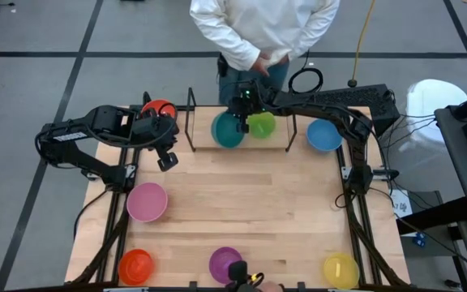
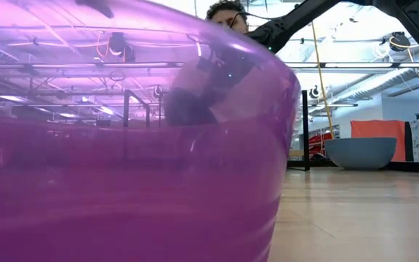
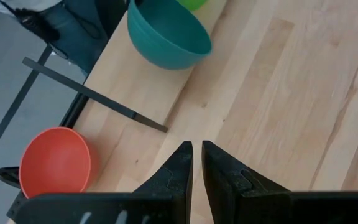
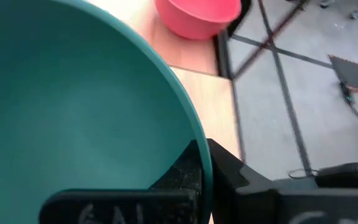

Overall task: Place and stack bowls onto a shelf
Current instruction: Put the dark green bowl on the shelf

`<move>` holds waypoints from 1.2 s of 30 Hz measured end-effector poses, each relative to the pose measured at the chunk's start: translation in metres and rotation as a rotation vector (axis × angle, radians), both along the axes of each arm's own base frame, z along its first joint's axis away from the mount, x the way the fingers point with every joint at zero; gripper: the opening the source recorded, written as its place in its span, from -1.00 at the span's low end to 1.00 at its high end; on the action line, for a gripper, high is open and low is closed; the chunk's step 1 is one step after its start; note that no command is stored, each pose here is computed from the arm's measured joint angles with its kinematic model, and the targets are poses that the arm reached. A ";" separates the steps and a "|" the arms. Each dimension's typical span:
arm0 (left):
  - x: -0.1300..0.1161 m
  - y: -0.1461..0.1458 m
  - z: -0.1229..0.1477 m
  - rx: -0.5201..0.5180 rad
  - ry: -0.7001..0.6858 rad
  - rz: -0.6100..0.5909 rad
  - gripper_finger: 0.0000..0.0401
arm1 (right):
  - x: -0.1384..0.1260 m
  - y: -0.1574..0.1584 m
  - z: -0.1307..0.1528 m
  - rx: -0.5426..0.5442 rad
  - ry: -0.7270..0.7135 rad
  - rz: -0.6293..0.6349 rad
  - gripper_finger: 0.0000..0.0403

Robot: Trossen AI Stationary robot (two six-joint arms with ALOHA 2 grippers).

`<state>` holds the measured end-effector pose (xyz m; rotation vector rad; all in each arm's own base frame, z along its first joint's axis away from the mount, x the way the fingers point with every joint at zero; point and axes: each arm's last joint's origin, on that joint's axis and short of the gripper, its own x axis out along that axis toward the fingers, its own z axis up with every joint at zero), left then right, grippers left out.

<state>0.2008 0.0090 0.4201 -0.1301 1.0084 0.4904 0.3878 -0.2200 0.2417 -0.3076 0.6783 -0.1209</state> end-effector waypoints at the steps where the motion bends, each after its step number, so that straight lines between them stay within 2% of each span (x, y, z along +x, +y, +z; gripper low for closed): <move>1: 0.000 0.000 0.000 0.000 0.000 0.000 -0.79 | 0.000 0.000 0.000 0.004 -0.002 0.006 -1.00; 25: 0.000 0.000 0.000 0.001 0.001 -0.002 -0.79 | -0.003 0.001 -0.004 0.029 0.044 0.001 -1.00; 36: 0.000 0.000 0.000 0.000 -0.001 0.000 -0.79 | 0.000 -0.001 -0.016 0.023 0.067 0.018 -1.00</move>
